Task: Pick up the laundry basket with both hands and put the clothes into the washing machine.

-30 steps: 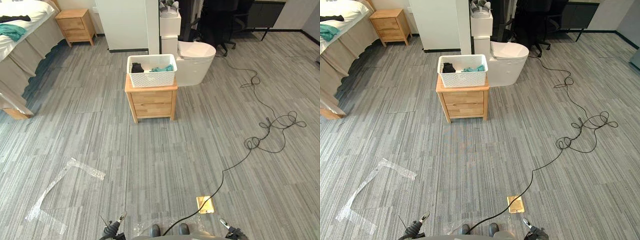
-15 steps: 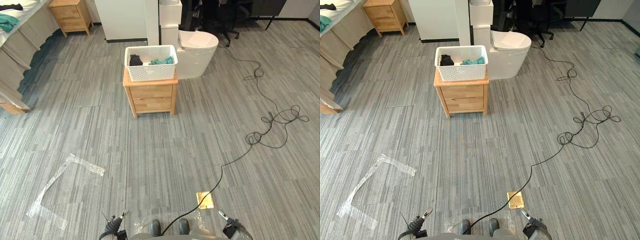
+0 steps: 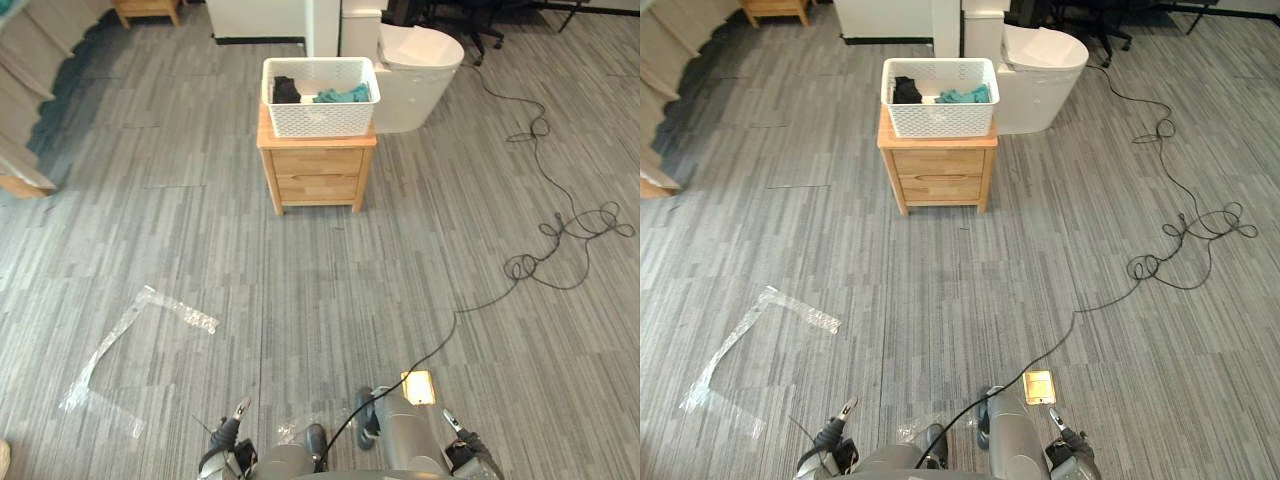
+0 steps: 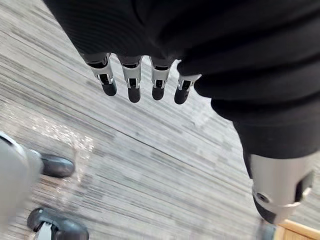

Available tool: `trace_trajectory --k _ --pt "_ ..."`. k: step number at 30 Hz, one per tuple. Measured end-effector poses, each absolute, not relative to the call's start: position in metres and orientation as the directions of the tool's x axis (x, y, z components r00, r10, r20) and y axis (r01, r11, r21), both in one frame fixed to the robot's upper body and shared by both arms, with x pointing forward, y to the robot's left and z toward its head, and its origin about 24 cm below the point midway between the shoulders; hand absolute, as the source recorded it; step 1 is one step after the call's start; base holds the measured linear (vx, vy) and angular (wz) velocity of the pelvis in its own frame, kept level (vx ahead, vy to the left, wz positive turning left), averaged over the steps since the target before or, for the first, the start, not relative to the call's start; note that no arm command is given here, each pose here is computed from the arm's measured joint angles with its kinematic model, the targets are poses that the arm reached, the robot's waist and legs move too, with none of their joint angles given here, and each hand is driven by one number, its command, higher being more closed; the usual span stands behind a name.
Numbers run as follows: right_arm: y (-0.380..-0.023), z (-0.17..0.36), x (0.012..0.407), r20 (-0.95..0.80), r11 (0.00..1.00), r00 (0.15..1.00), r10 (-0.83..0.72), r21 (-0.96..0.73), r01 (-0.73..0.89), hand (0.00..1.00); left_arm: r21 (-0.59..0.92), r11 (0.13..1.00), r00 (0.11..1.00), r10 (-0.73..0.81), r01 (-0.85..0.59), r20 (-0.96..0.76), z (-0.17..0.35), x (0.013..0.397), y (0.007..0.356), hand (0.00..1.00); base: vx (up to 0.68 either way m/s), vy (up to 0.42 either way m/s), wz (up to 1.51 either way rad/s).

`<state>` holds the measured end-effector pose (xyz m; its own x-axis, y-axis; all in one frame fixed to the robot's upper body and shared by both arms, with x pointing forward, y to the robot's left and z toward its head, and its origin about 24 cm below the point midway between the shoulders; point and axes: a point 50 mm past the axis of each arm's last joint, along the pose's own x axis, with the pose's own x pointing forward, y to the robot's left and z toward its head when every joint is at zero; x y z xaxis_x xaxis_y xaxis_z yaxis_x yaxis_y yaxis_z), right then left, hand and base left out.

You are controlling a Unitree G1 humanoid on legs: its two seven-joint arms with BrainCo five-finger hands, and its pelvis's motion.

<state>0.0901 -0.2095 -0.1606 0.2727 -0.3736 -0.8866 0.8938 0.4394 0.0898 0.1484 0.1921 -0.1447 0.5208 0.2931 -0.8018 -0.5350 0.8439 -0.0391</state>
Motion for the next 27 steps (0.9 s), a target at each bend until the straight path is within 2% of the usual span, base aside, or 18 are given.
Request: trace_trajectory --k 4,7,8,10,11,13,18,20,23,25,27 --pt "-0.213 -0.167 0.047 -0.916 0.291 0.145 -0.374 0.032 0.956 0.00 -0.132 0.851 0.582 0.226 -0.508 -0.781 -0.139 0.166 0.172 0.00 0.61 -0.023 1.11" --pt "-0.224 -0.159 0.071 -0.882 0.248 0.211 -0.421 0.112 0.962 0.00 -0.136 0.782 0.527 0.270 -0.608 -0.806 -0.144 0.153 0.181 0.00 0.73 -0.149 0.38" --pt "-0.225 -0.153 0.097 -0.862 0.252 0.271 -0.428 0.174 0.952 0.00 -0.125 0.745 0.492 0.296 -0.655 -0.818 -0.148 0.139 0.187 0.00 0.70 -0.110 -0.55" --pt "-0.223 -0.149 0.116 -0.846 0.294 0.325 -0.423 0.211 0.932 0.00 -0.113 0.747 0.492 0.309 -0.656 -0.814 -0.148 0.134 0.191 0.00 0.55 -0.041 -0.64" --pt "-0.225 -0.139 0.139 -0.808 0.368 0.399 -0.433 0.246 0.897 0.00 -0.101 0.752 0.495 0.320 -0.651 -0.808 -0.147 0.128 0.192 0.00 0.54 -0.002 -0.69" --pt "-0.228 -0.127 0.162 -0.761 0.453 0.474 -0.443 0.267 0.851 0.00 -0.090 0.770 0.506 0.323 -0.632 -0.800 -0.145 0.131 0.191 0.00 0.52 0.035 -0.49" --pt "-0.239 -0.106 0.188 -0.663 0.590 0.568 -0.487 0.230 0.774 0.00 -0.066 0.768 0.488 0.336 -0.637 -0.805 -0.147 0.126 0.187 0.00 0.60 0.152 -0.37" --pt "-0.246 -0.107 0.183 -0.663 0.582 0.552 -0.505 0.211 0.785 0.00 -0.053 0.762 0.467 0.339 -0.645 -0.817 -0.150 0.120 0.188 0.00 0.65 0.308 -0.59" --pt "-0.249 -0.121 0.153 -0.712 0.568 0.481 -0.512 0.140 0.811 0.00 -0.001 0.756 0.393 0.338 -0.654 -0.855 -0.159 0.094 0.191 0.00 0.72 0.426 -0.75" --pt "-0.236 -0.137 0.133 -0.780 0.534 0.405 -0.476 0.109 0.838 0.00 0.030 0.770 0.400 0.364 -0.638 -0.841 -0.156 0.100 0.206 0.00 0.69 0.348 -0.24" --pt "-0.221 -0.146 0.124 -0.824 0.556 0.378 -0.423 0.093 0.826 0.00 0.015 0.783 0.422 0.350 -0.622 -0.836 -0.155 0.108 0.202 0.00 0.64 0.289 -0.30"
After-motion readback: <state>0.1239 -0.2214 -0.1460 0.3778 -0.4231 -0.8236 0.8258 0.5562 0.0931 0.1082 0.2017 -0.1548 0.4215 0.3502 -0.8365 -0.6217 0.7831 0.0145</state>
